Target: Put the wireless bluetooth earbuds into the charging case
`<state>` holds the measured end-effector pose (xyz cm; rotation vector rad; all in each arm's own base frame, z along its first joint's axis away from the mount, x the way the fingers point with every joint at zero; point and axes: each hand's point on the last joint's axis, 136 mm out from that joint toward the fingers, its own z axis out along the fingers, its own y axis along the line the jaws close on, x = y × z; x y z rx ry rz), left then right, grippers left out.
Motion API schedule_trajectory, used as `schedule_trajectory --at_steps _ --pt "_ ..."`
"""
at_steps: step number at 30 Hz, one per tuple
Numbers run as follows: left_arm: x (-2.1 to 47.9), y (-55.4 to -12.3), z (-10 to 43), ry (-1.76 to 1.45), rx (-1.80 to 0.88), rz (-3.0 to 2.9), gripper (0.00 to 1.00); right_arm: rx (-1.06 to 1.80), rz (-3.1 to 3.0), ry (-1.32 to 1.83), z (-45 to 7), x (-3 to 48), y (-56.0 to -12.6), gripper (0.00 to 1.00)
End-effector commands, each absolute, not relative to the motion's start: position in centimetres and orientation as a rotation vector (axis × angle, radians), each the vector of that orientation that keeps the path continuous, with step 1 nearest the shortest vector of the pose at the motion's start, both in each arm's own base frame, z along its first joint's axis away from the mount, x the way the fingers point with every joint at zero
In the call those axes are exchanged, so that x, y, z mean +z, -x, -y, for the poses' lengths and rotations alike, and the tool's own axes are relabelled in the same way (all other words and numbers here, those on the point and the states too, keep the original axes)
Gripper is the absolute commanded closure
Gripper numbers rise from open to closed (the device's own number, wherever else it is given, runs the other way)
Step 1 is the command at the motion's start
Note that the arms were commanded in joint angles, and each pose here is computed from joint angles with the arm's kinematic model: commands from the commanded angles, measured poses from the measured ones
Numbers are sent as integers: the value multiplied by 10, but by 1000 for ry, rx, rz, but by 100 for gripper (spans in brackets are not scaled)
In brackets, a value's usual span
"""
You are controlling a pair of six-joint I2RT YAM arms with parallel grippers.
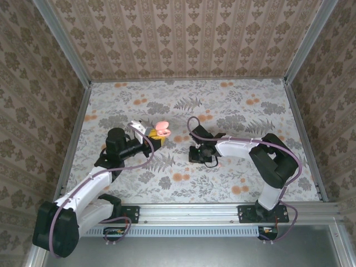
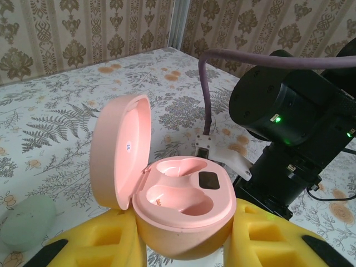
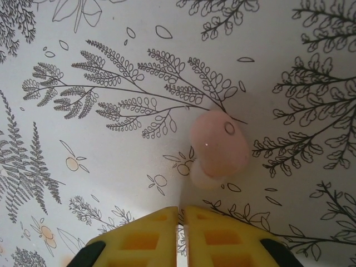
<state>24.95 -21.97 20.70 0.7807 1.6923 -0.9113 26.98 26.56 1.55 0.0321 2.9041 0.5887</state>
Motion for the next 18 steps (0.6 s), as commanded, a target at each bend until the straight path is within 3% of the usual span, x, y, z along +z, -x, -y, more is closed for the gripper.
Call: schedule_trajectory --at_steps 1,18 --pt "210 -250 220 -782 -918 -1687 82 448 -2950 -21 -242 -2 -268 89" --pt "208 -248 217 -777 -911 -1688 82 292 -2940 51 -208 15 -288 93"
